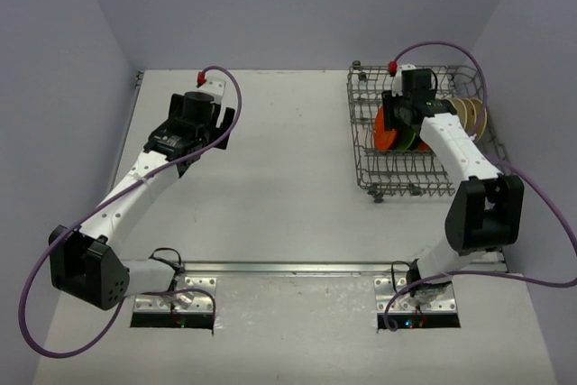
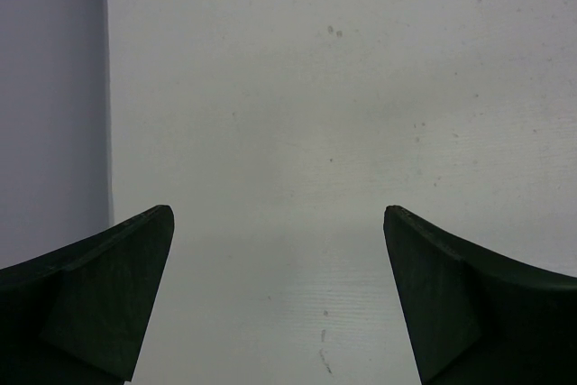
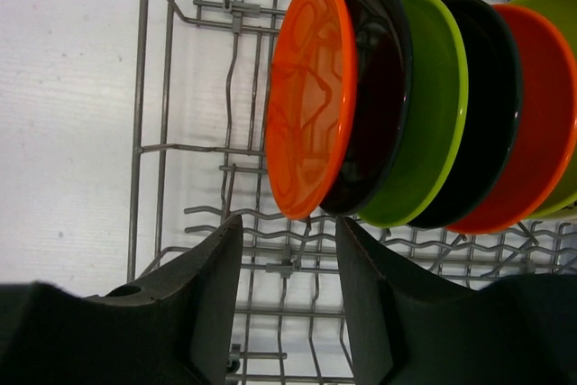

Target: Unload the plates from the dish rack

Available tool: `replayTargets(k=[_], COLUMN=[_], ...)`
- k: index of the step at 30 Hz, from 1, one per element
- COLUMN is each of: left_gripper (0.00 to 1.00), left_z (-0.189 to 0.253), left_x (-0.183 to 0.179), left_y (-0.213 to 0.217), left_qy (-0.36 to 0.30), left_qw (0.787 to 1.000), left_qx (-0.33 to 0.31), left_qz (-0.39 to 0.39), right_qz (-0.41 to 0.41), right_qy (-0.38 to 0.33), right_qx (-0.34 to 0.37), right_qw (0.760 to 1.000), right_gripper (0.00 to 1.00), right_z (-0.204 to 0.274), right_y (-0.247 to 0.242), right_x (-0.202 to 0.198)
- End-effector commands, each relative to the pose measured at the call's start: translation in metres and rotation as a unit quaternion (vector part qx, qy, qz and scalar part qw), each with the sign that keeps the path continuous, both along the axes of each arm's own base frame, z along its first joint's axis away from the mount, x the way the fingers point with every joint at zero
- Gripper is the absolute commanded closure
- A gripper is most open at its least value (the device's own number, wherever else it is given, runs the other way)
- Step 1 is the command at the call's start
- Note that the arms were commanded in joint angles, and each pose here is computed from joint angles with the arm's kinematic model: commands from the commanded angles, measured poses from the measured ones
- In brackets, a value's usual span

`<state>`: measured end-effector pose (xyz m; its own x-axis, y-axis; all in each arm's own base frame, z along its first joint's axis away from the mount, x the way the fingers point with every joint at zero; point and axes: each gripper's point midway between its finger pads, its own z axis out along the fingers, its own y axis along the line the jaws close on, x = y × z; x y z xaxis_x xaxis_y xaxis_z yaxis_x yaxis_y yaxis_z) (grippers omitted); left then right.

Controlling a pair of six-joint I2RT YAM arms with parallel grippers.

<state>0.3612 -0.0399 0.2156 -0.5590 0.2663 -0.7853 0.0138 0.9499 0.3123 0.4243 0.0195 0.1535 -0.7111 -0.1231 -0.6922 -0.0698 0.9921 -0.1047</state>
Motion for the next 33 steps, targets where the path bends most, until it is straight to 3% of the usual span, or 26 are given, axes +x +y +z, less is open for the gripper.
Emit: replayTargets(k=[1, 20, 23, 25, 30, 33], left_gripper=[0.00, 0.00, 0.00, 0.00, 0.00, 0.00], left_z=[0.012, 0.006, 0.007, 0.007, 0.008, 0.011], left_x=[0.009, 0.009, 0.008, 0.009, 0.007, 0.006], left_y=[-0.003, 0.000, 0.000, 0.000, 0.002, 0.003], left_qy=[-0.029, -0.026, -0.027, -0.028, -0.027, -0.030], left_qw=[0.999, 0.999, 0.999, 0.999, 0.999, 0.999], left_qx=[-0.010, -0.007, -0.007, -0.007, -0.005, -0.006], left_qz=[0.010, 0.020, 0.022, 0.022, 0.024, 0.027], right_qz=[-0.022, -0.041, -0.045, -0.056, -0.060, -0.061], right_qy=[-0.044, -0.039, -0.034, -0.032, -0.031, -0.046], right_qx=[-0.019, -0.093, -0.097, -0.101, -0.095, -0.093], right_qw=[0.999, 0.994, 0.994, 0.993, 0.993, 0.993], right_gripper=[0.56, 0.67, 0.72, 0.83, 0.99, 1.00], right_z=[0.020, -0.007, -0.010, -0.010, -0.006, 0.008], right_y=[-0.006, -0.025, -0.027, -0.030, -0.024, -0.019], right_x=[0.026, 0.051, 0.050, 0.048, 0.043, 0.041])
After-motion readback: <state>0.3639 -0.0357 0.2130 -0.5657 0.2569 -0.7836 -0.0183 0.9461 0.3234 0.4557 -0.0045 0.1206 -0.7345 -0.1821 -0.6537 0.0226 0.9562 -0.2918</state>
